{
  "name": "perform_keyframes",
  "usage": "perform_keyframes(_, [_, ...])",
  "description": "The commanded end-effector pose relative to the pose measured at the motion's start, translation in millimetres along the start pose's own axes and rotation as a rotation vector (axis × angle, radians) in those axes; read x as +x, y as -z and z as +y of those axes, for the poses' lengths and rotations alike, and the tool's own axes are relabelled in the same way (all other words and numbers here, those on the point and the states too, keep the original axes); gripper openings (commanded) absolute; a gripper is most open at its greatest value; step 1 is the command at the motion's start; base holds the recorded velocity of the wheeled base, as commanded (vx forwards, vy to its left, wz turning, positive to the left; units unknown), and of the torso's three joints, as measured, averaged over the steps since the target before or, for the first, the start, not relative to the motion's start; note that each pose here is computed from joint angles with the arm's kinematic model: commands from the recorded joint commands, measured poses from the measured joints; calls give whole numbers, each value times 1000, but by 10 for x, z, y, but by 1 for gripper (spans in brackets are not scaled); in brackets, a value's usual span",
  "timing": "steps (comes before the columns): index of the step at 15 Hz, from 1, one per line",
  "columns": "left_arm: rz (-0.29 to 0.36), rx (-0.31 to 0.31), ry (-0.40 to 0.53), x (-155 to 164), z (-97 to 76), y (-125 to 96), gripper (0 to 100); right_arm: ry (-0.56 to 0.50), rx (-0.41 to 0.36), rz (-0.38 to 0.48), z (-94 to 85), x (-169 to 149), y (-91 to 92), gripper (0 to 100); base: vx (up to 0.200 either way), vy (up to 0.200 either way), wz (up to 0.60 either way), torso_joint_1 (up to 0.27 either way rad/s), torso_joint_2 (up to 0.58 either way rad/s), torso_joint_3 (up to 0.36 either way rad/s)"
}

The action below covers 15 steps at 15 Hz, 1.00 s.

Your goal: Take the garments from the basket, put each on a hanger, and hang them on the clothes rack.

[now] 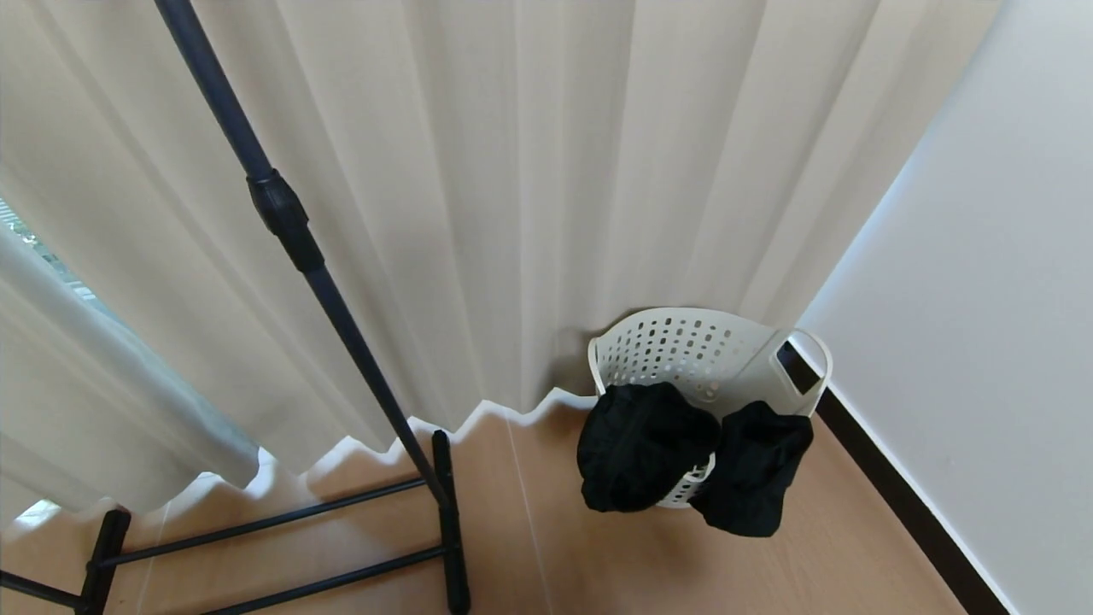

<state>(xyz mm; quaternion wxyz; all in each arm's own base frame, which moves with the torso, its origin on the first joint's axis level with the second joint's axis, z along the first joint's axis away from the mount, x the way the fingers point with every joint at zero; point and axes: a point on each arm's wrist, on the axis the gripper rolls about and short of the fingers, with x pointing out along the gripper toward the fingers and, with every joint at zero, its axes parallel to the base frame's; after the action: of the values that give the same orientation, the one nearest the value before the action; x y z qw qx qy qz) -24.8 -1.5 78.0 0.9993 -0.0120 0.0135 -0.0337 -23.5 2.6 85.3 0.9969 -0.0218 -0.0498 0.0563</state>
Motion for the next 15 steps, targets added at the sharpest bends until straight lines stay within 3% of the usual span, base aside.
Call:
perform_keyframes(1, [1,0,0,1,0,-1,100,0,0,1,0,1,0,100,0,0,0,2,2,-203])
perform_keyframes(15, [3,0,0,2,0,4,100,0,-2,1,0,1,0,100,0,0,0,2,2,-200])
